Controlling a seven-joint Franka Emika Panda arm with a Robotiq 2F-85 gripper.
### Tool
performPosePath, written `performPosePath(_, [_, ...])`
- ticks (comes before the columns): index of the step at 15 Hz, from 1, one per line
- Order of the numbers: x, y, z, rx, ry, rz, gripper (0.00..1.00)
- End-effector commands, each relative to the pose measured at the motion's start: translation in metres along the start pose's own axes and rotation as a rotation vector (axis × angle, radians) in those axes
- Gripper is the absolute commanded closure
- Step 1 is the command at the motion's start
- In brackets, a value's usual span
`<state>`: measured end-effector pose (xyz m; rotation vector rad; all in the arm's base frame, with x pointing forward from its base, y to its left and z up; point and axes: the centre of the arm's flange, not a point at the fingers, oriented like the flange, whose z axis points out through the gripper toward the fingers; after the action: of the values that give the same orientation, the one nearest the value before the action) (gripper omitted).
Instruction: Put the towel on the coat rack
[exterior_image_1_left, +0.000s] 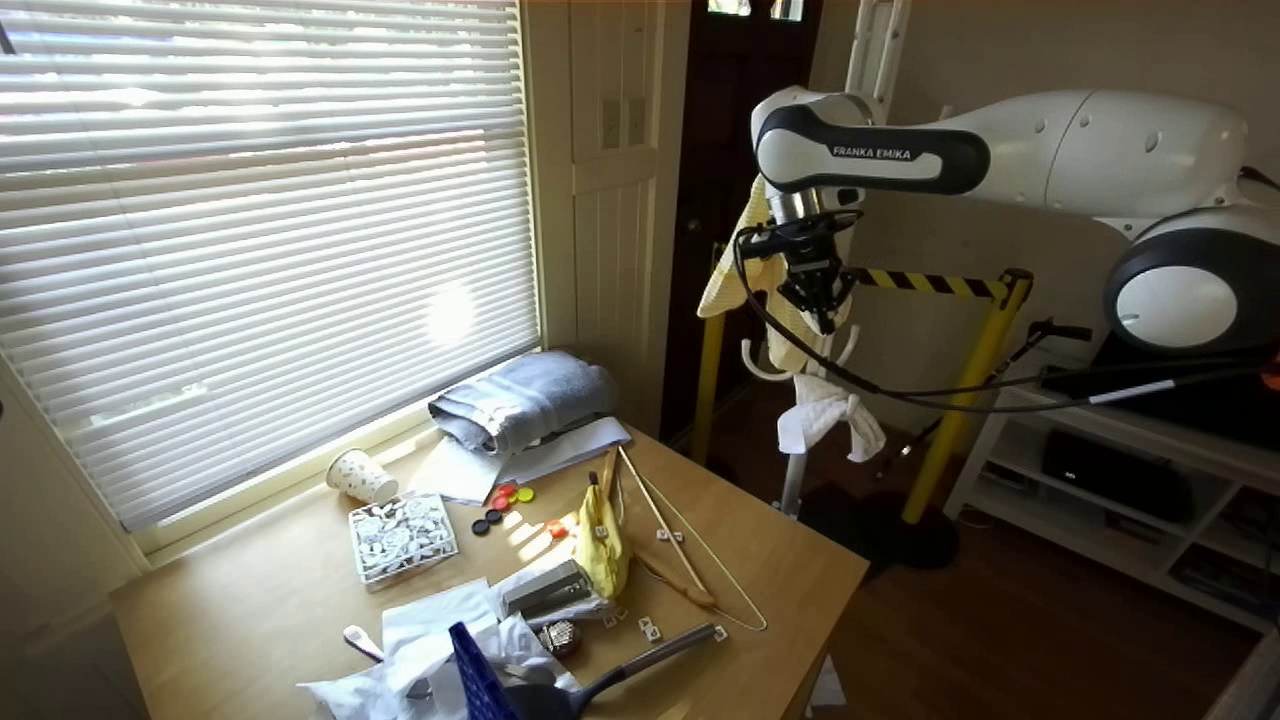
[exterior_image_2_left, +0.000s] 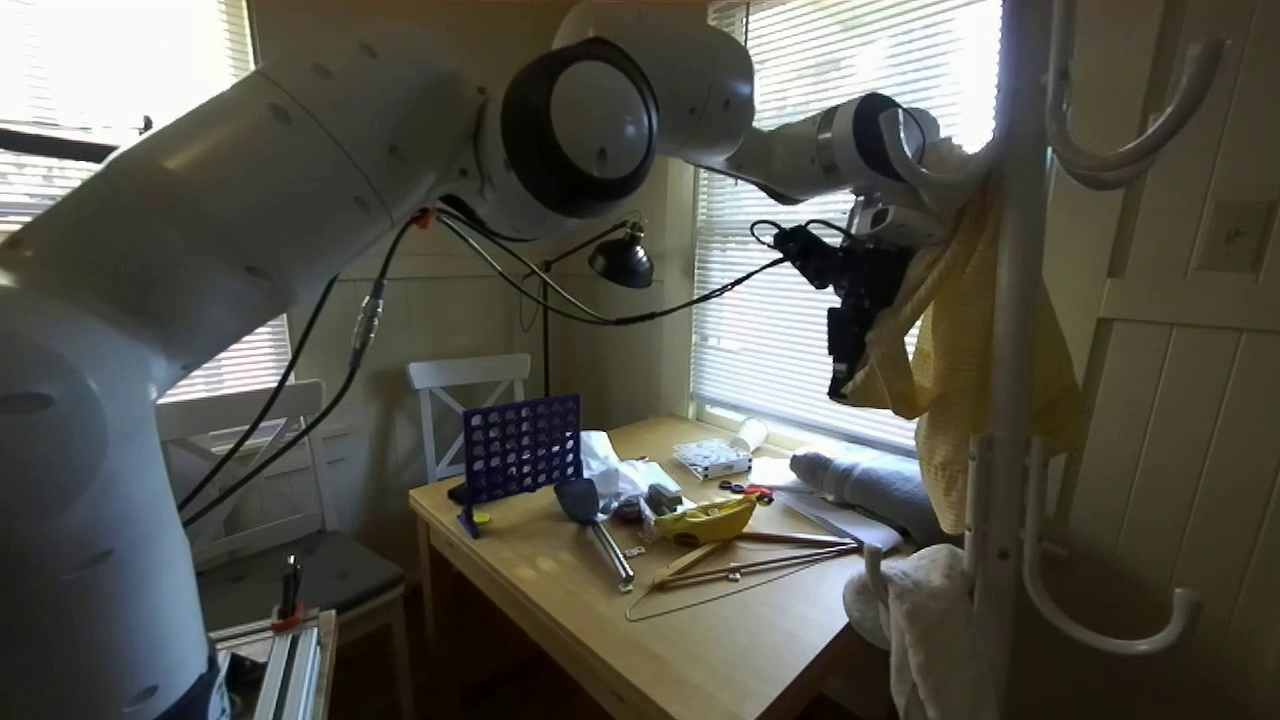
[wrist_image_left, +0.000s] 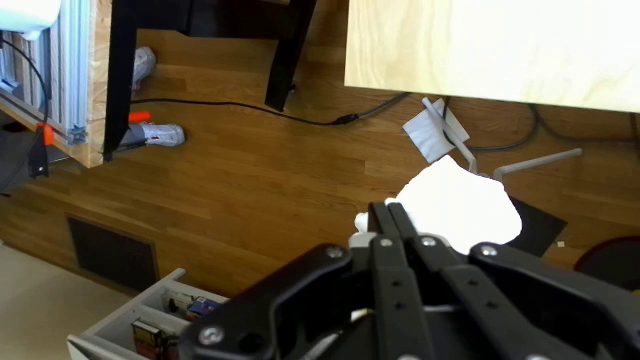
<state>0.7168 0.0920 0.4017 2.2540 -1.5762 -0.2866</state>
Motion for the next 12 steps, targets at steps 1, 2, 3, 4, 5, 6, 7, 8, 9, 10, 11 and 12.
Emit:
performPosePath(1, [0.005, -0.027, 0.011, -0.038, -0.109, 0.002, 1.0])
performPosePath(2, [0.004, -0.027, 0.018, -0.051, -0.129, 0.004, 1.0])
performPosePath(3, [0.004, -0.027, 0.025, -0.065, -0.151, 0.002, 1.0])
performPosePath(4, [0.003, -0.027, 0.031, -0.077, -0.176, 0.0, 1.0])
performPosePath(5, [0.0, -0.027, 0.032, -0.091, -0.201, 0.0, 1.0])
performPosePath(6, [-0.003, -0.026, 0.034, -0.1, -0.229, 0.002, 1.0])
performPosePath(7, [-0.005, -0.026, 0.034, -0.11, -0.253, 0.006, 1.0])
performPosePath(8, [-0.003, -0.026, 0.037, -0.115, -0.272, 0.01, 1.0])
performPosePath(9, [-0.003, -0.027, 0.037, -0.118, -0.284, 0.014, 1.0])
performPosePath(10, [-0.001, -0.029, 0.038, -0.119, -0.296, 0.017, 1.0])
performPosePath(11, [-0.001, -0.03, 0.04, -0.117, -0.308, 0.019, 1.0])
performPosePath(12, [-0.004, -0.008, 0.038, -0.09, -0.235, 0.011, 0.99])
